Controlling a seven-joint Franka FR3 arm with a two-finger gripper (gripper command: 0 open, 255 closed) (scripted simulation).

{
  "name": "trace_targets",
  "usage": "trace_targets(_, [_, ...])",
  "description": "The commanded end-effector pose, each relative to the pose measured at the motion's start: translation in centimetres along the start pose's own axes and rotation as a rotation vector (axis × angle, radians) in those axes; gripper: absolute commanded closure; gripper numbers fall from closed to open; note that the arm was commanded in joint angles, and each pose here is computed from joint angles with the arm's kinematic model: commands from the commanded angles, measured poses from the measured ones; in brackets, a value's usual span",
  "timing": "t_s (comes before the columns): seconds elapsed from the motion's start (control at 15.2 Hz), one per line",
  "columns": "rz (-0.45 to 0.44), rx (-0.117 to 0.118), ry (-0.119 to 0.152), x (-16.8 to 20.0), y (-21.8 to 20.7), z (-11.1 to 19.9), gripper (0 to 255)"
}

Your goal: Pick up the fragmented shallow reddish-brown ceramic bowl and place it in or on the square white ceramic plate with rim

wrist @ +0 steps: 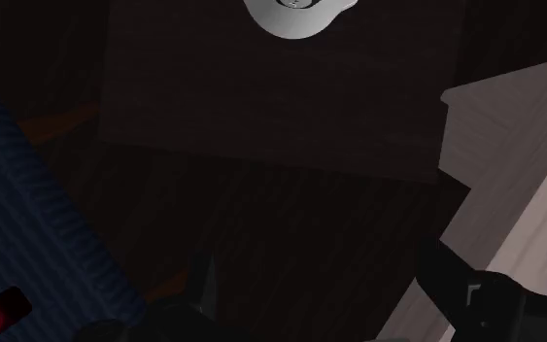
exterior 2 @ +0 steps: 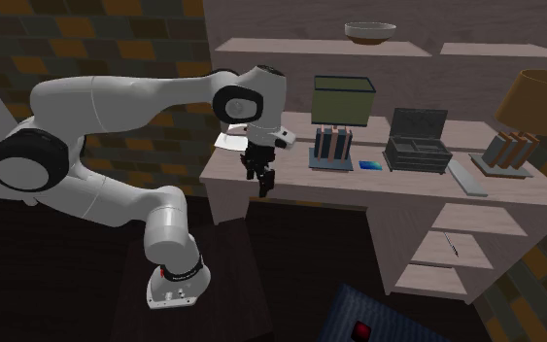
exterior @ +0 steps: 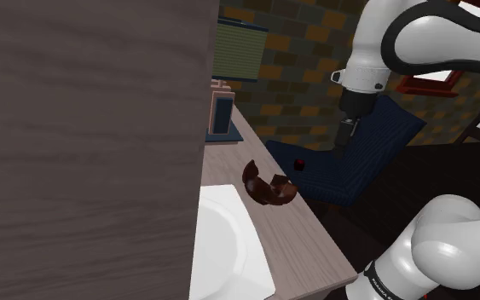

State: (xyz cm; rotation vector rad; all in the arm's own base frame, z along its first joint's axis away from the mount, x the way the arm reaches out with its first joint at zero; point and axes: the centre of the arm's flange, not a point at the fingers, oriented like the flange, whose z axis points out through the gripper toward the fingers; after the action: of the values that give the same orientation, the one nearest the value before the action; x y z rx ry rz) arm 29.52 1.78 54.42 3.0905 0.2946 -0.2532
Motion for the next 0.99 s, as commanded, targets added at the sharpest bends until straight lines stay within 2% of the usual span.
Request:
trace_targets(0.0, [0.0, 0.0, 0.0, 0.0, 0.0, 0.0, 0])
trace_targets(0.92, [-0.043, -0.166, 0.284, 1.1, -20.0, -1.0, 0])
